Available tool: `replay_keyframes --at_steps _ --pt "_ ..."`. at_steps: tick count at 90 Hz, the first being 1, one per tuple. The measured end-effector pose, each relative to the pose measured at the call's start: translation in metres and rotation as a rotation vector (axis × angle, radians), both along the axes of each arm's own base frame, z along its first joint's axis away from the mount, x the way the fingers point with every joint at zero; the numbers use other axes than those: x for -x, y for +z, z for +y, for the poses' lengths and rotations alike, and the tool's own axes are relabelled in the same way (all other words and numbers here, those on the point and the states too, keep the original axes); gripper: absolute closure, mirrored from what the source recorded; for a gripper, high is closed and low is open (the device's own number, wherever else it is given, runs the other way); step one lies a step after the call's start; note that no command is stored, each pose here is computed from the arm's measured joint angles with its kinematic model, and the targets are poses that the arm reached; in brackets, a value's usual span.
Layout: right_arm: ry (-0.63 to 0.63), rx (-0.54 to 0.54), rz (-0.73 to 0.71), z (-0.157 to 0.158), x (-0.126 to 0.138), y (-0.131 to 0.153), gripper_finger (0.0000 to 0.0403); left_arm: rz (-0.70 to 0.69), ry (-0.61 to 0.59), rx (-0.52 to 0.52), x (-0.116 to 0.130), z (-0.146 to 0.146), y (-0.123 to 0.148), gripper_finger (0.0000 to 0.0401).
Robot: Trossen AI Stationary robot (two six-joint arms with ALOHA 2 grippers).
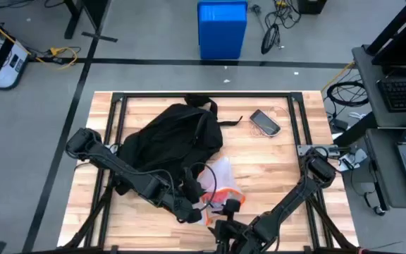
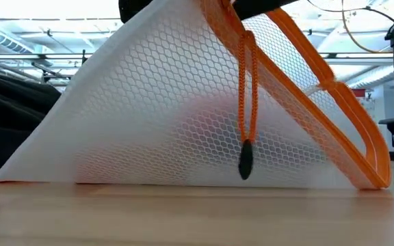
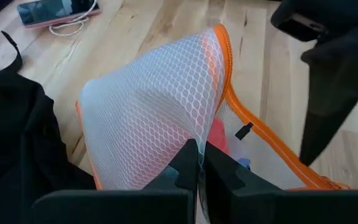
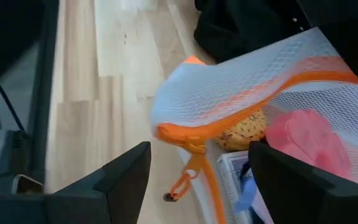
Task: Unpack backpack
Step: Close the orange zip bag
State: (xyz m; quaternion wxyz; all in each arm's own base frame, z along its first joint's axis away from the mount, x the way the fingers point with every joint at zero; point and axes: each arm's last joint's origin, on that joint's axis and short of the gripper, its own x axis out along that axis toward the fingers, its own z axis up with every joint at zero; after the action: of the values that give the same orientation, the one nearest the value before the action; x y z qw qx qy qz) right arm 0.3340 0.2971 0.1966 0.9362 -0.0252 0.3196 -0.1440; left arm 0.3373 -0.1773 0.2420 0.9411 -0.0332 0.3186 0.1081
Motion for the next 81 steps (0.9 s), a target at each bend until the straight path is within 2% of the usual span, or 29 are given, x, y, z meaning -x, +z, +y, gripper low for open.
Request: replay_keyframes --at_steps 9,29,40,54,81 --pt "-0.005 -0.01 0.005 0.003 0.001 -0.005 0.0172 0.004 -0.001 -0.004 0.0 0.0 0.0 0.0401" --pt "0.006 -0.027 0.0 0.01 0.007 -0.007 0.0251 0.005 0.0 -0.005 0.0 0.0 0.0 0.0401" --pt "0.011 -0.023 0.005 0.01 0.007 -0.007 0.0278 0.004 0.0 -0.004 0.0 0.0 0.0 0.0401" --pt "-0.002 -0.015 0.009 0.004 0.001 -0.007 0.0282 0.002 0.0 -0.003 0.0 0.0 0.0 0.0401" --pt "-0.031 0.001 0.022 -0.009 -0.009 -0.007 0.0261 0.002 0.001 -0.005 0.0 0.0 0.0 0.0401"
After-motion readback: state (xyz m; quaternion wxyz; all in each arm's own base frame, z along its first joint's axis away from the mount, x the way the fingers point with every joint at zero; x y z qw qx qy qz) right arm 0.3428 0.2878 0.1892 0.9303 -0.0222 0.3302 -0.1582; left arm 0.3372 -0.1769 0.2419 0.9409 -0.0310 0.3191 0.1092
